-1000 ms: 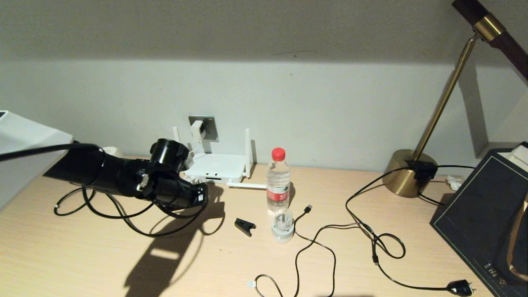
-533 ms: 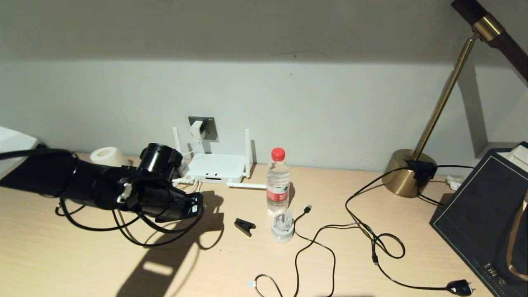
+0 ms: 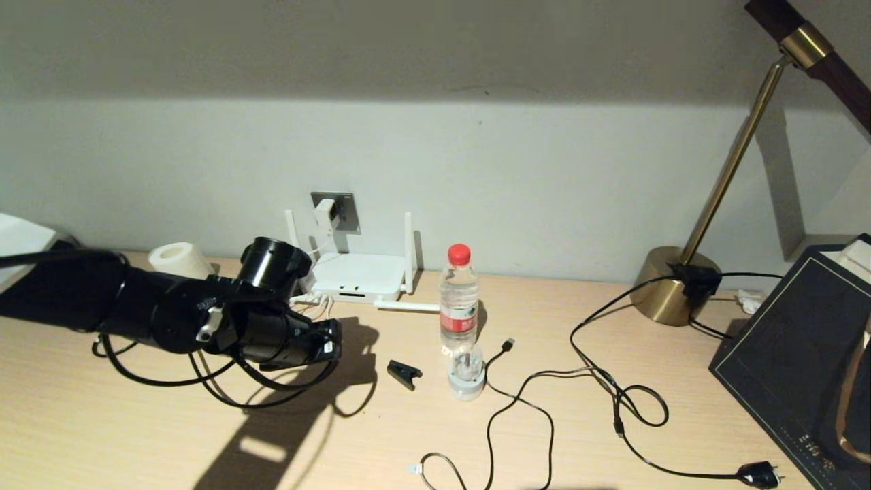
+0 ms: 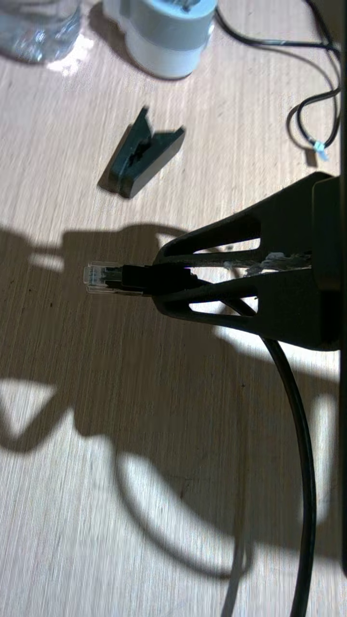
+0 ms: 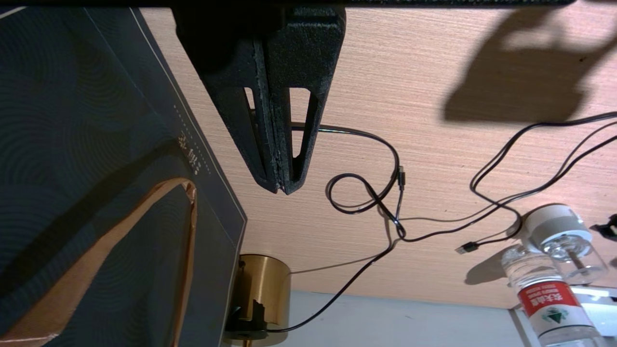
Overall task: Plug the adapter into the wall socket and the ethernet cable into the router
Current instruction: Hand it to the other hand
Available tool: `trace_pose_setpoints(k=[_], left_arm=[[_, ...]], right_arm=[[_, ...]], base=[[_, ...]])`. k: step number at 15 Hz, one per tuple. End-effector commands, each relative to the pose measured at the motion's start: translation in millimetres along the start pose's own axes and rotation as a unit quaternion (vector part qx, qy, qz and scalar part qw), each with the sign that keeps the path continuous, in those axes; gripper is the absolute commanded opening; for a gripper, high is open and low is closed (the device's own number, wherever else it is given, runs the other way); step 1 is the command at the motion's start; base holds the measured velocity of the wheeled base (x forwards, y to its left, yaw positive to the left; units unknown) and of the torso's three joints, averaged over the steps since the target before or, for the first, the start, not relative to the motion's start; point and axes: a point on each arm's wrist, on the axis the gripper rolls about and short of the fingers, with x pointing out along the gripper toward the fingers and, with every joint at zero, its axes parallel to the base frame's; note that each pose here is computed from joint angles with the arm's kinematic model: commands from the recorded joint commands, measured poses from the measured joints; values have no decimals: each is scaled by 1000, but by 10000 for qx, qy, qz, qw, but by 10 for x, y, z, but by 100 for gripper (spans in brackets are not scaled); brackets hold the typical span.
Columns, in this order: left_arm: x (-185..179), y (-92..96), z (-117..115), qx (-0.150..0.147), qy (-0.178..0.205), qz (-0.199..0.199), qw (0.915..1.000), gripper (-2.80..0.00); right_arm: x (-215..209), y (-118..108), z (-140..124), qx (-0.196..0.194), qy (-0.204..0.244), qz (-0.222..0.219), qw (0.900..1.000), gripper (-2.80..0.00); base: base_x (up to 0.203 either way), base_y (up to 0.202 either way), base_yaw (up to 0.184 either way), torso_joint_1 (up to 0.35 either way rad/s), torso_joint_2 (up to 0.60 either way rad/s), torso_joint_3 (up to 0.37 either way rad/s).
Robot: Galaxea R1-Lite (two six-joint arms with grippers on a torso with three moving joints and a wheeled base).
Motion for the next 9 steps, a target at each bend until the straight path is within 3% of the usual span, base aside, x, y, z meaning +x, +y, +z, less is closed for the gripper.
trace_pose_setpoints(k=[1,9], left_arm=[[-77,-41,-23,-15,-41,-70,10000,-280],[-241,-107,-175,36,14,-199,9998,-280]], right_arm=[[6,0,-25,-3,42,2,10000,-280],[6,0,-25,-3,42,2,10000,-280]], base=[[0,0,0,0,0,0],[0,0,0,0,0,0]])
